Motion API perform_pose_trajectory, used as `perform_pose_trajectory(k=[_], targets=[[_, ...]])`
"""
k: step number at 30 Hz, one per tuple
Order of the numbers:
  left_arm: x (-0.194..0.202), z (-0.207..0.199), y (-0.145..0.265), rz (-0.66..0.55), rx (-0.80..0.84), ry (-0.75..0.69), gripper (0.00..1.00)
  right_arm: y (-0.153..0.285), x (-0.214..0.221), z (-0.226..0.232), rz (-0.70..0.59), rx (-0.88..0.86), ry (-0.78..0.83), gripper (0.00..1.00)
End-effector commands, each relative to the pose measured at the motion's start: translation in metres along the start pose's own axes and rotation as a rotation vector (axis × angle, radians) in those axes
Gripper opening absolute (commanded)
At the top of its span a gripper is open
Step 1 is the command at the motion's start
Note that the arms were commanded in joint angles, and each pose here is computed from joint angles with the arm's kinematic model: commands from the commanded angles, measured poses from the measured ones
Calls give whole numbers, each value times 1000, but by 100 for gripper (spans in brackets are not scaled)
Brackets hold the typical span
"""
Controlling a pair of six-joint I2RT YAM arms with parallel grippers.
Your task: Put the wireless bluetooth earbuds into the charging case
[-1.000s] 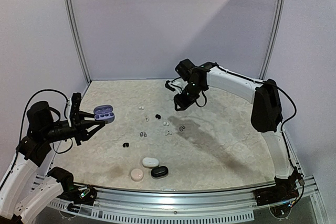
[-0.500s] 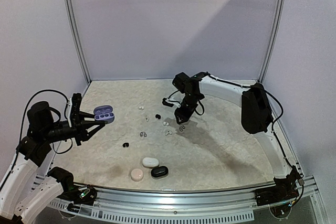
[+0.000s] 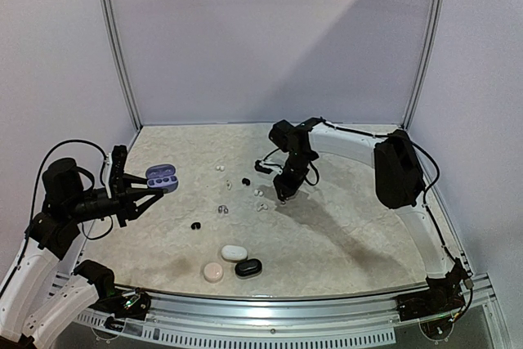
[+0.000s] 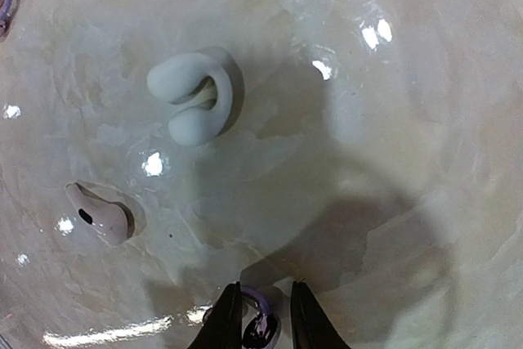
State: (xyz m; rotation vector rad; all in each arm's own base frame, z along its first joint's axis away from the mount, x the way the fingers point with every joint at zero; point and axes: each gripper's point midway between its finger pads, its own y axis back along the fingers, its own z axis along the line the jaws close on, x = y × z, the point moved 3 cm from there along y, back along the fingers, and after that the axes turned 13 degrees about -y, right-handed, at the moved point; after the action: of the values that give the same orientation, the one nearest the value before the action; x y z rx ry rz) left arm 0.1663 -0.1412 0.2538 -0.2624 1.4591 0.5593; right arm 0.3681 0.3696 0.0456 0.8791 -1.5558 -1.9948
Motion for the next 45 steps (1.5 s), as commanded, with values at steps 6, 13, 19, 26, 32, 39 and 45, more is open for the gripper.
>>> perform_pose_trajectory(k=[6,13,19,26,32,39,45], targets=[[6,2,0,12,-13,-4,0,16,22,9,63,34,-18,22],[7,2,0,10,-12,-4,0,21,27,6,76,79,-48,21],[7,2,0,12,-11,-6,0,23,28,2,84,110,-84,18],[7,1,0,13,-7,-4,0,17,34,1,117,111,-108,15],[8,2,0,15,-8,-4,0,26,29,6,81,105,-129,12],[6,4,0,12,-29,-4,0,57,1,12,-123,141,-203,8],[-2,19,4,-42,-164,-45,0,143,-49,44,-530,229,-253,8]])
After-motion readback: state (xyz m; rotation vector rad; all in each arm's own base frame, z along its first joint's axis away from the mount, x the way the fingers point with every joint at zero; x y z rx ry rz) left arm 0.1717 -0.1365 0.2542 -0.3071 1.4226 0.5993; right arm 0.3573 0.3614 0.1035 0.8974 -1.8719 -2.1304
